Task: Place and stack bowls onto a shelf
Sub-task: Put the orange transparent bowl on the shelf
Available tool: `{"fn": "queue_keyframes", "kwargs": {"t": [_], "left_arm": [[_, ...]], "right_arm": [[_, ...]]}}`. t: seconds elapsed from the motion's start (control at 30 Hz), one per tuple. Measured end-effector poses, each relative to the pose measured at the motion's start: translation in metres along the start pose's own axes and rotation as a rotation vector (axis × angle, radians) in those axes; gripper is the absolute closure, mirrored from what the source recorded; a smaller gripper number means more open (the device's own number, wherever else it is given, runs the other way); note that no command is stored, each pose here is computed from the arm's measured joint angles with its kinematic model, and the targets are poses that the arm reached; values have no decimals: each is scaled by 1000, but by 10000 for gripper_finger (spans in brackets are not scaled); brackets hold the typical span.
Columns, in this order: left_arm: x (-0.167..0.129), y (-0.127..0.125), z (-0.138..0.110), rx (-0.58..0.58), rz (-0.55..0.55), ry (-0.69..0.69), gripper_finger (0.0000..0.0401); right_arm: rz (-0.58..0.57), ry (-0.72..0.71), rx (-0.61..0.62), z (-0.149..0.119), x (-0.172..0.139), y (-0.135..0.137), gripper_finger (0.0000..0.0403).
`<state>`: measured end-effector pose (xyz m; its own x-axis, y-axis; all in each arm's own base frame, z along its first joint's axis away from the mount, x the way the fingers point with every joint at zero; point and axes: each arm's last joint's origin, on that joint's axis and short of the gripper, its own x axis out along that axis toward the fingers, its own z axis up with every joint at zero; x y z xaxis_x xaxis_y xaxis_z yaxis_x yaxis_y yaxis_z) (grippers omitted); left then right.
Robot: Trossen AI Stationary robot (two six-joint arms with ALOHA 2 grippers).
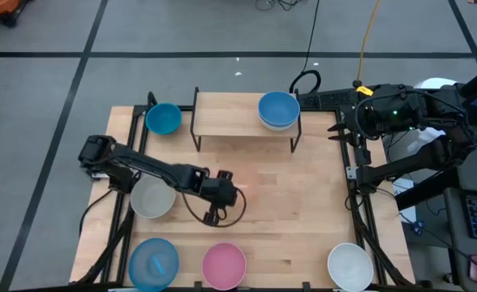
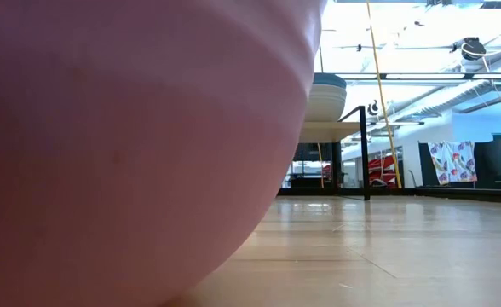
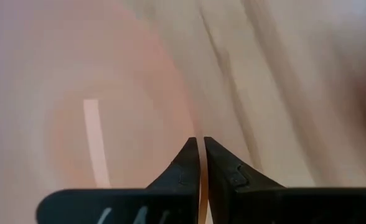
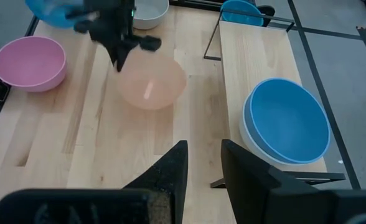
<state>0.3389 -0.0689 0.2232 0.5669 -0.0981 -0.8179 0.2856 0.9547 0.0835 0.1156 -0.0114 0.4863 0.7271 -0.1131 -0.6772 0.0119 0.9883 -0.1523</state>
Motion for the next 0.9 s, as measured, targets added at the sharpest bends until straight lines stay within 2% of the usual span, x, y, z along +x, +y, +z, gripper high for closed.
{"fn": "queue_keyframes", "kwargs": {"t": [0.13, 0.33, 0.43, 0.63, 0.9], "left_arm": [[-45, 8, 27, 4, 111, -60, 394], [-107, 29, 56, 1, 319, 10, 394], [-128, 46, 64, -42, 396, 0, 394], [-159, 84, 62, -142, 494, 17, 394], [-161, 136, 41, -208, 445, 58, 394]], "right_arm": [[0, 0, -8, 0, 0, 0, 314], [0, 0, -11, 0, 0, 0, 314], [0, 0, -15, 0, 0, 0, 314], [0, 0, -15, 0, 0, 0, 314], [0, 0, -15, 0, 0, 0, 314]]}}
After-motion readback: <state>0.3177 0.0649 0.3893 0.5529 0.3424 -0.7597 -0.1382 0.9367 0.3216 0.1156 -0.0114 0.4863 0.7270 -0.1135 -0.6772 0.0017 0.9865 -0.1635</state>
